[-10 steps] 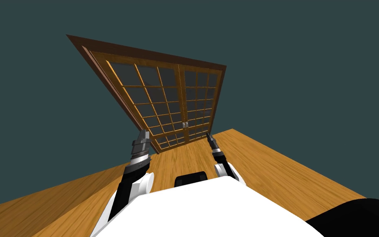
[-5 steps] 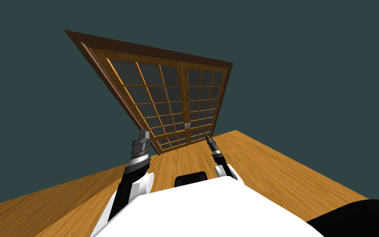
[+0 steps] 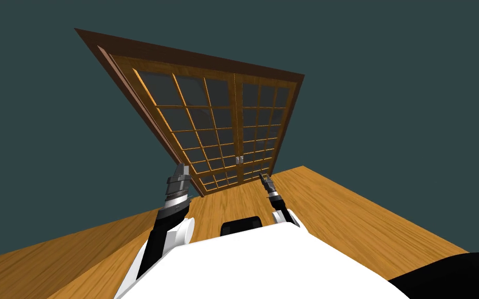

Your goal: Pull the door open

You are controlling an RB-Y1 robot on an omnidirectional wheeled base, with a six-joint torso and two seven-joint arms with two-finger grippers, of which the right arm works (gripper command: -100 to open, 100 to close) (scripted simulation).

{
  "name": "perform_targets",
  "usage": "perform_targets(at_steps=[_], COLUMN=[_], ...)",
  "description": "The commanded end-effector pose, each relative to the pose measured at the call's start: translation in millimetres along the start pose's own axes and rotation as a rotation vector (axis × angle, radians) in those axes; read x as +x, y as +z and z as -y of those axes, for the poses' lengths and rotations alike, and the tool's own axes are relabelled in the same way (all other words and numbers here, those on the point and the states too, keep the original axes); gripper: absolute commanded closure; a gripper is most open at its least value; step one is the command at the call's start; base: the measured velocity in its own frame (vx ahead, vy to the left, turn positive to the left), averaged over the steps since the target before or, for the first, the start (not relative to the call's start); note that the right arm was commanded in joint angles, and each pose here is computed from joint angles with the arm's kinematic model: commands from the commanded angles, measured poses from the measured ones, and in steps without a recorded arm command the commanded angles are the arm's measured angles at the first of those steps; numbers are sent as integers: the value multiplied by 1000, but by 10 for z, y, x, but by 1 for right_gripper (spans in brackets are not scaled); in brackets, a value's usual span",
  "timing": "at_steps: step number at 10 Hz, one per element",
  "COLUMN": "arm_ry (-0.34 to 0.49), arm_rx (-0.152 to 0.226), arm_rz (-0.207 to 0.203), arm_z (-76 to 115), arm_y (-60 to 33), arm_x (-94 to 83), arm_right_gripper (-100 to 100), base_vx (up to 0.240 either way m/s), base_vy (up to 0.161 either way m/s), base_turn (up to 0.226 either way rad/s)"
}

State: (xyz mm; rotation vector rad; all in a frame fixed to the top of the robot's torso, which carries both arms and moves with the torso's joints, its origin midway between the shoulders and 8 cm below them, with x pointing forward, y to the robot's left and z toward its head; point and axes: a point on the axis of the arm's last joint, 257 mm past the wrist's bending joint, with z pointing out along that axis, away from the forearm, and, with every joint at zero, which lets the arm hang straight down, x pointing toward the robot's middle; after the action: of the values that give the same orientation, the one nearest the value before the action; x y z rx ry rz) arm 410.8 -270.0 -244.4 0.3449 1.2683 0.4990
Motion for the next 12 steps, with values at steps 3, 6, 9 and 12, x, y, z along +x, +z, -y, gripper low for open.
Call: perform_targets(at_steps=[3,6,9,12], arm_ry=[-84,-149,-212,-271], arm_rx=[19,32,44,54], arm_rz=[-39,-70,-101,-129], arm_z=[160,291,418,533], arm_y=[-91,-169,-252,-331], arm_x=[184,323,451,561], arm_right_gripper=[-100,-100,-100,-100], base_vx=[109,107,110,115], base_vy=[54,46,52,46], base_turn=[45,46,40,39])
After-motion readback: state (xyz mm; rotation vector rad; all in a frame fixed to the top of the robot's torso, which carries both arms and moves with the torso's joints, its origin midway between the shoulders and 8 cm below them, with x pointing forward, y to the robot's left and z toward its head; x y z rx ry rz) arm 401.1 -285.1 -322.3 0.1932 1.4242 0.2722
